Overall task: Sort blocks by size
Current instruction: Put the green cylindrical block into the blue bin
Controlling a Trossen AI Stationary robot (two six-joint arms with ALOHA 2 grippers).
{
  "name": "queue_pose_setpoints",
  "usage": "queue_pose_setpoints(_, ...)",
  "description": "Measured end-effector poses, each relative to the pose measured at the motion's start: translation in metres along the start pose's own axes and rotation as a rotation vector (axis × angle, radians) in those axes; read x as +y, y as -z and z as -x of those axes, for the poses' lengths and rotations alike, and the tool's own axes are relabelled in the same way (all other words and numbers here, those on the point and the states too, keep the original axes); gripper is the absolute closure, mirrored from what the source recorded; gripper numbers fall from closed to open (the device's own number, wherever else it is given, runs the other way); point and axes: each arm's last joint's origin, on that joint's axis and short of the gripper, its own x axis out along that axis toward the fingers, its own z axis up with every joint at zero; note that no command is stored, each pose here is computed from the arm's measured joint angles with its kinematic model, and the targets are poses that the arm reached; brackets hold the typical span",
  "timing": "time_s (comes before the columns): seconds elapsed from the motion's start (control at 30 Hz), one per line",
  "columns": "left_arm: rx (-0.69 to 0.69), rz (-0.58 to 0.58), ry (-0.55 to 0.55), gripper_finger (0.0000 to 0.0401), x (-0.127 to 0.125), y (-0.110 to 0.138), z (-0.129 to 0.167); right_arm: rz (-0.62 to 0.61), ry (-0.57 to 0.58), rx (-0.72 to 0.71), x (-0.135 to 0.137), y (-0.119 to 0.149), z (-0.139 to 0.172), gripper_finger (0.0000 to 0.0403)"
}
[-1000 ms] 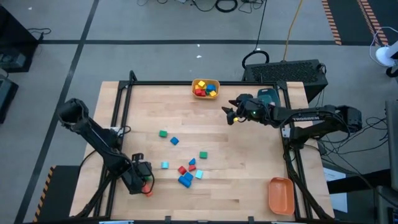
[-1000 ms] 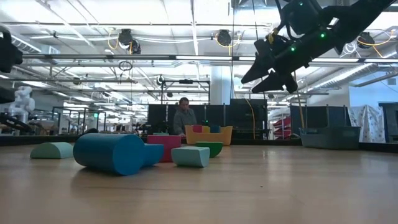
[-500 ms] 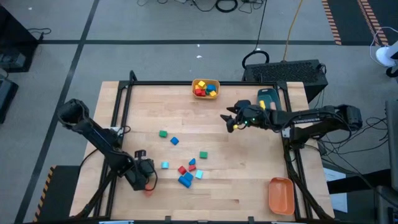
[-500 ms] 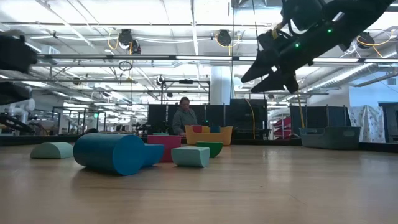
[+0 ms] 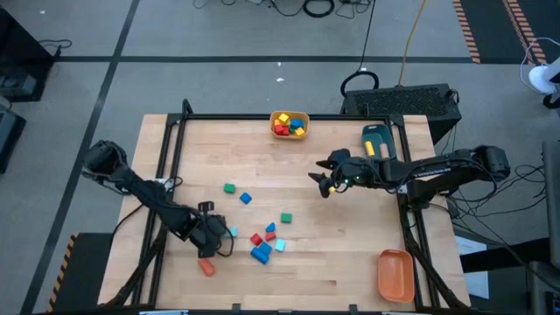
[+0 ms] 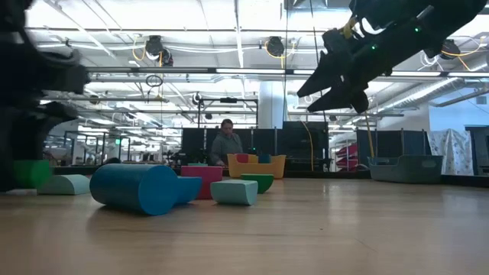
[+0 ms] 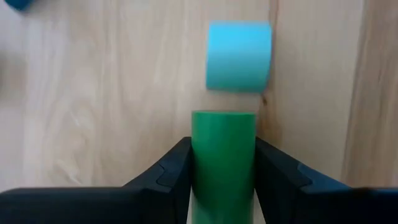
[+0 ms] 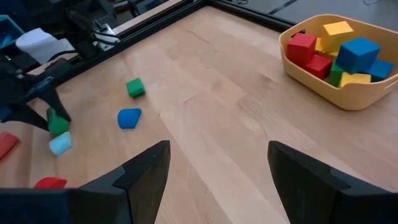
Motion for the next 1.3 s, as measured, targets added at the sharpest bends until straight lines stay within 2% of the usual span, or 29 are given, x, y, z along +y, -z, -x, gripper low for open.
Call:
queue_pose_setpoints(0.73, -0.137, -0.054, -0.018, 0.0265, 0.042, -0.072, 0.019, 0.121, -0.052, 0.034, 0.012, 0.009, 0.005, 0.0147)
queue_pose_setpoints(1.17, -0.358, -0.069, -0.02, 0.0265, 0.074, -0.11, 0.025, 0.122, -0.056, 0.036, 0.012, 0.009, 0.005, 0.0147)
queue_pose_setpoints(1.3, -0.428, -0.052, -0.003, 0.0265, 0.083, -0.119, 0.026, 0.183, -0.06, 0.027, 0.013, 0.008, 0.005, 0.0147)
